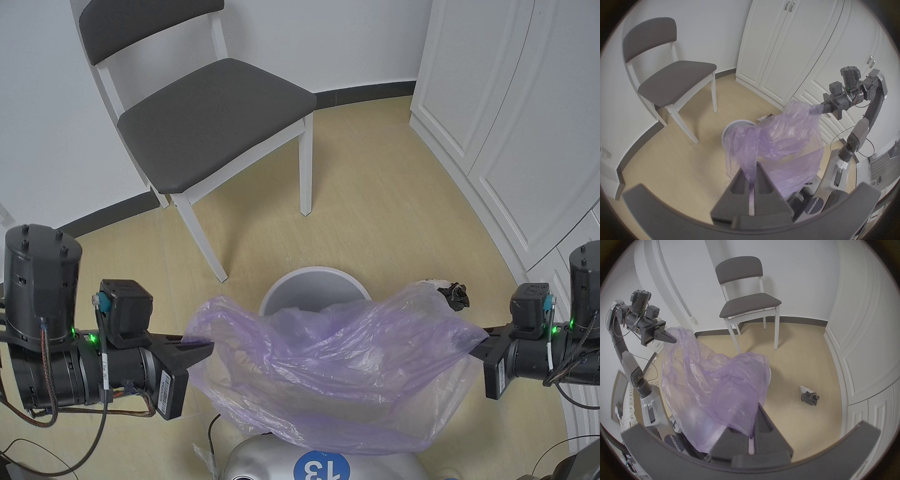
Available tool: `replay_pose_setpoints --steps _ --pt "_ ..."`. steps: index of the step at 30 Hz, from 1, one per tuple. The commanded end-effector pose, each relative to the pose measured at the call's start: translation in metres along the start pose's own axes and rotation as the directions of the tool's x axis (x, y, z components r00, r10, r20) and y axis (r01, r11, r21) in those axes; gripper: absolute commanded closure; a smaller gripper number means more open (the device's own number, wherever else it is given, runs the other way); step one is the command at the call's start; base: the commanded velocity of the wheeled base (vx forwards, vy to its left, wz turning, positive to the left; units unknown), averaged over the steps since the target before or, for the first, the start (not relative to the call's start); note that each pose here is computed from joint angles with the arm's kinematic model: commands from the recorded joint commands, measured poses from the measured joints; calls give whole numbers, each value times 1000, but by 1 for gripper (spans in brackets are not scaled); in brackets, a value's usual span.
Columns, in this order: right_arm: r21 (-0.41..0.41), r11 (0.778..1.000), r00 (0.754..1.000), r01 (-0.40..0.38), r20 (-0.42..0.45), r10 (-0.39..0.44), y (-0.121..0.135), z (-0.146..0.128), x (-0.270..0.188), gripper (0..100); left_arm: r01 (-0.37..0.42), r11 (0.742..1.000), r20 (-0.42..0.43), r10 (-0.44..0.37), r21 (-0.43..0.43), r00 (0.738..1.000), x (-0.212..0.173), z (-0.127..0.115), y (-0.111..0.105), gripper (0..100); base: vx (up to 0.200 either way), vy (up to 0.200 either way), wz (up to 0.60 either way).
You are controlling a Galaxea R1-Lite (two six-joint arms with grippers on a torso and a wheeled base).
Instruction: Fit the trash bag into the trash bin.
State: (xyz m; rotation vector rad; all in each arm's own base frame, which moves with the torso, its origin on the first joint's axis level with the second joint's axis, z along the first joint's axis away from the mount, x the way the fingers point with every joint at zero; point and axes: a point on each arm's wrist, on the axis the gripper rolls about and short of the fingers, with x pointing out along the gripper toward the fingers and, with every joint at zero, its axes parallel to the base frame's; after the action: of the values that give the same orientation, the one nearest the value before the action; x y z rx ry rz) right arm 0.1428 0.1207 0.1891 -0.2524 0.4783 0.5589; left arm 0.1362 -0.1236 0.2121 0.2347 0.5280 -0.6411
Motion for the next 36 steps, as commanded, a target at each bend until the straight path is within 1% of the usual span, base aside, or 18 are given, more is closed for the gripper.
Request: replay_pose_setpoints --steps 1,6,9,12,16,22,24,25,26,29,32,36 --pt "2 1000 1000 6 8 -6 -2 -3 -12 100 -22 1000 -1 22 -13 1000 -6 -2 5 100 0 0 0" --pt "-11 1000 997 17 -81 -17 -5 -17 -30 100 -23 1000 -21 23 0 1000 -12 -8 5 100 0 0 0" --pt "-9 1000 997 17 -79 -17 -6 -21 -38 100 -20 999 -39 21 27 999 -14 -14 5 100 0 0 0" --pt "-13 1000 997 15 -75 -16 -6 -23 -42 100 -18 999 -38 20 40 999 -14 -15 5 100 0 0 0" --pt "-19 1000 995 19 -97 -21 -6 -28 -41 100 -21 999 -38 23 48 999 -14 -15 5 100 0 0 0" --pt "-37 996 990 77 -114 -81 -9 -24 -35 100 -33 998 -46 35 49 998 -6 -8 5 100 0 0 0" --pt "-82 991 989 102 -101 -110 -13 -16 -31 100 -46 997 -50 49 56 998 3 -1 4 100 0 0 0" --pt "-106 989 989 103 -97 -113 -13 -14 -31 100 -46 997 -45 49 66 998 6 3 3 100 0 0 0" --pt "-108 989 989 102 -96 -113 -13 -13 -31 100 -46 997 -43 49 67 998 7 3 3 100 0 0 0" --pt "-166 981 992 102 -49 -112 -14 1 -31 100 -36 994 -6 37 105 999 20 15 -2 100 0 0 0" --pt "-210 974 996 81 -8 -84 -12 7 -30 100 -13 993 43 8 118 999 32 22 -10 100 0 0 0" --pt "-285 959 998 2 60 16 -7 16 -23 100 41 989 103 -56 142 993 47 25 -28 100 0 0 0"
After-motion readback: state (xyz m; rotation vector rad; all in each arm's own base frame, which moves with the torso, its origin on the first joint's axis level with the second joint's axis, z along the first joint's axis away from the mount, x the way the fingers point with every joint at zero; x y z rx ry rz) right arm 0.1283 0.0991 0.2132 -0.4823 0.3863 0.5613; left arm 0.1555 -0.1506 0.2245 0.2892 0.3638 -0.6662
